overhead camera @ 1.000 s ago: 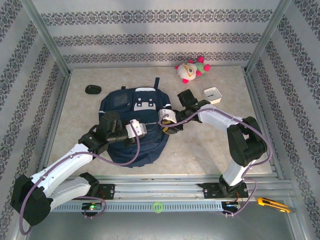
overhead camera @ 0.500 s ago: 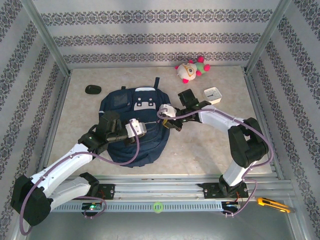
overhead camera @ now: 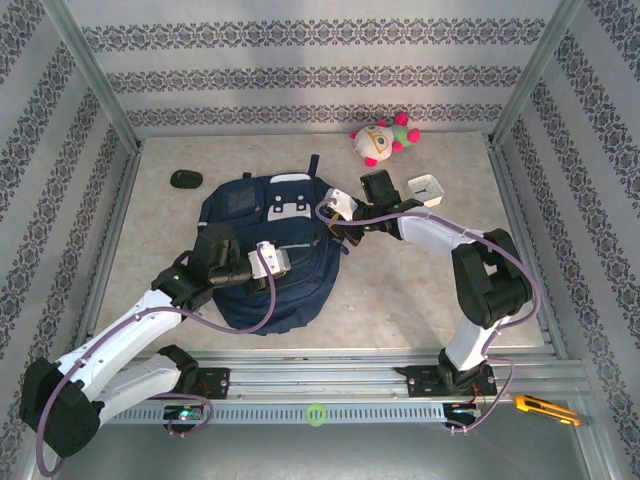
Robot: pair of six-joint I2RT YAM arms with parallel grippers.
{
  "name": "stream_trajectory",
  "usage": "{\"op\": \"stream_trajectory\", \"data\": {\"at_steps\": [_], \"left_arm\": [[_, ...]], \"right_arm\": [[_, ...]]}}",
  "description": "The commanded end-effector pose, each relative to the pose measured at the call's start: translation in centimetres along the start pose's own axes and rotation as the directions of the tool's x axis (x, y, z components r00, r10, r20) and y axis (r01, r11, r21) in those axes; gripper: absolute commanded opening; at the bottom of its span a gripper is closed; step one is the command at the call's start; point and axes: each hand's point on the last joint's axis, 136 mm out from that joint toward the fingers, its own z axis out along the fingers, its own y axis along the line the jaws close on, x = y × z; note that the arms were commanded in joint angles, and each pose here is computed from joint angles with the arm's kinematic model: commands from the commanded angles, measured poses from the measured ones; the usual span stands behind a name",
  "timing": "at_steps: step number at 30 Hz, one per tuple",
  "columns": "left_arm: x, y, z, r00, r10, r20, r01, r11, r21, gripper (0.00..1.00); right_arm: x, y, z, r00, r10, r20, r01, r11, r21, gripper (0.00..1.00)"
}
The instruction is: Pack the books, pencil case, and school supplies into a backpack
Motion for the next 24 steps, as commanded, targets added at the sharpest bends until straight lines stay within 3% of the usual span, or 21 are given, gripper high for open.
{"op": "stream_trajectory", "data": {"at_steps": [1,4,7,10,15,24], "left_arm": [[-1.9,-0.4,-1.0,0.996,0.012,0.089,-0.014,1.000,0.019,0.00],[-1.6,-0.5,-0.6,0.995,0.000,0.096,-0.002,1.000,0.022,0.00],[-1.3,-0.4,-0.1,0.996,-0.013,0.089,0.011,1.000,0.025,0.00],[-1.4,-0.4,0.0,0.995,-0.008,0.097,0.005,1.000,0.024,0.00],[-1.6,-0.3,-0.1,0.995,0.000,0.102,-0.002,1.000,0.021,0.00],[-2.1,0.5,-0.2,0.993,0.004,0.120,-0.002,1.000,-0.017,0.00]], "right_arm": [[0.1,-3.2,-2.7,0.998,-0.069,0.000,0.068,0.985,0.160,0.21],[-0.8,0.4,-4.9,0.984,-0.168,0.056,0.164,0.984,0.067,0.42],[-1.9,4.6,-6.6,0.968,-0.202,0.149,0.214,0.974,-0.068,0.51],[-2.6,7.8,-6.9,0.957,-0.214,0.198,0.250,0.951,-0.181,0.53],[-3.4,9.6,-5.2,0.958,-0.208,0.198,0.258,0.924,-0.281,0.54],[-2.5,12.7,-3.6,0.973,-0.197,0.122,0.230,0.870,-0.435,0.49]]}}
